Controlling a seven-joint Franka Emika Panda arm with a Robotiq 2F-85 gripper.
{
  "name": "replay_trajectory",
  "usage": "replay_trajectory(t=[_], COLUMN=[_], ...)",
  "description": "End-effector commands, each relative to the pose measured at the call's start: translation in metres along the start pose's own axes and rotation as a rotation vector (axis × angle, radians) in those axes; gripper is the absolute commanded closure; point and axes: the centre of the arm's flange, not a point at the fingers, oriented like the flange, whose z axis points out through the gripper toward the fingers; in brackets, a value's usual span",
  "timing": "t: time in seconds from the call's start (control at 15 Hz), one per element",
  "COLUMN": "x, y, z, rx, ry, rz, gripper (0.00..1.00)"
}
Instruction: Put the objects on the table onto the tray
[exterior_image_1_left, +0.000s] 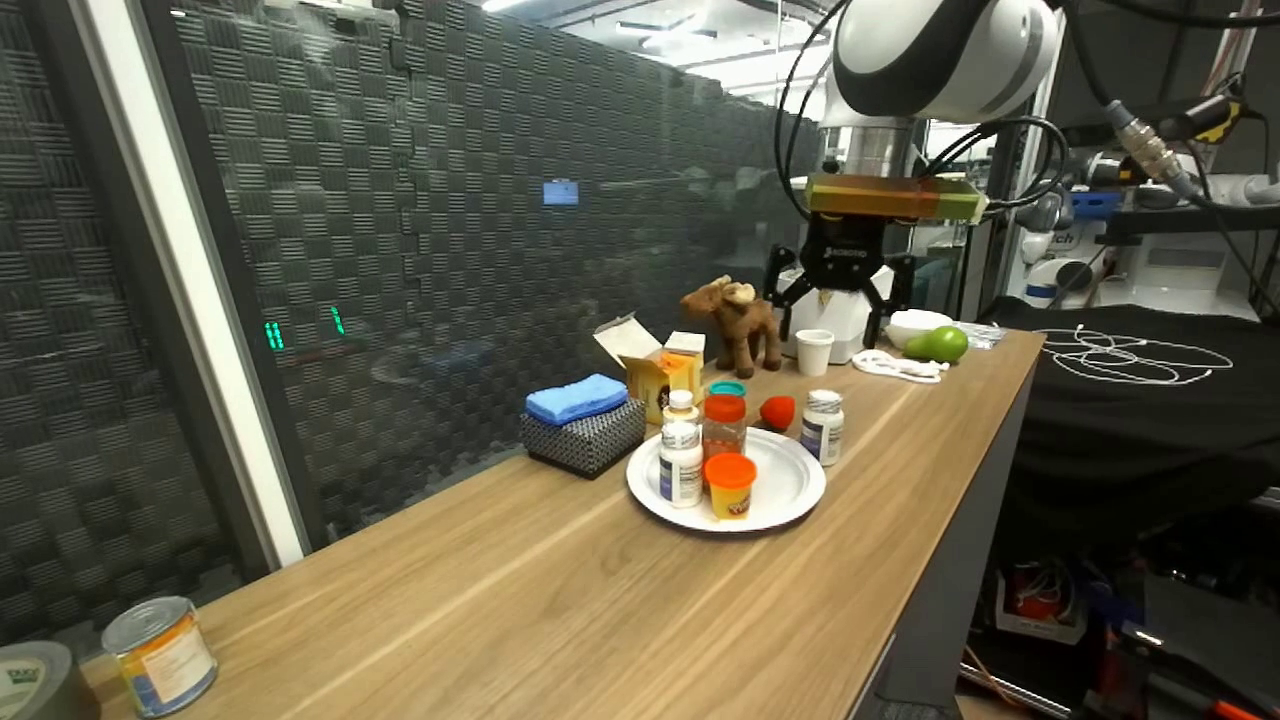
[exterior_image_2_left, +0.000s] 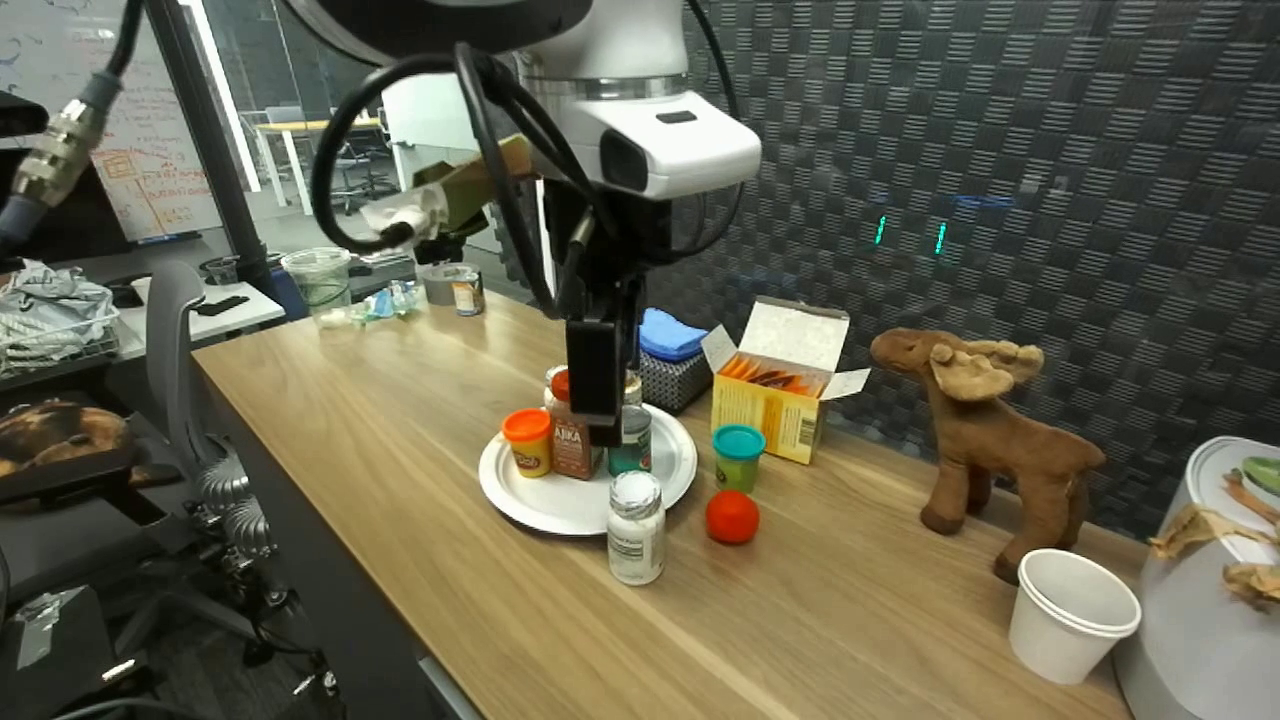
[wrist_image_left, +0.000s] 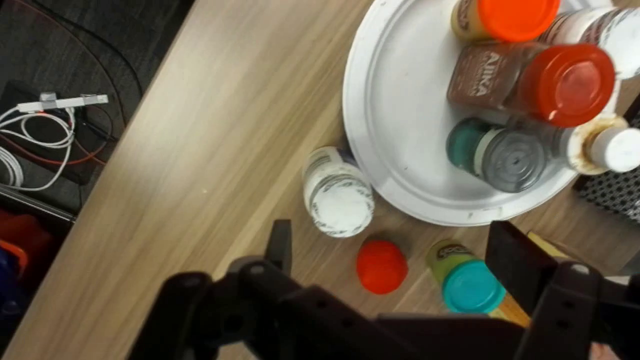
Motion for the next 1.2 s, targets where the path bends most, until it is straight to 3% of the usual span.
replay_trajectory(t=[0.0,0.33,1.0,1.07,1.13], x=[0.031,0.050,0.044,0.042,0.041], y=[0.012,0.011,0.005,0.006,0.007], z=[0.017,0.046,0.068,0.068,0.067], rx=[-0.003,0.007,0.000,0.002,0.004], ry=[-0.034,-0.104,-0.174,-0.176,-0.174], rz=[0.062,0.099,0.093,0.093,0.093], gripper=[0.00,0.00,0.00,0.03,0.18])
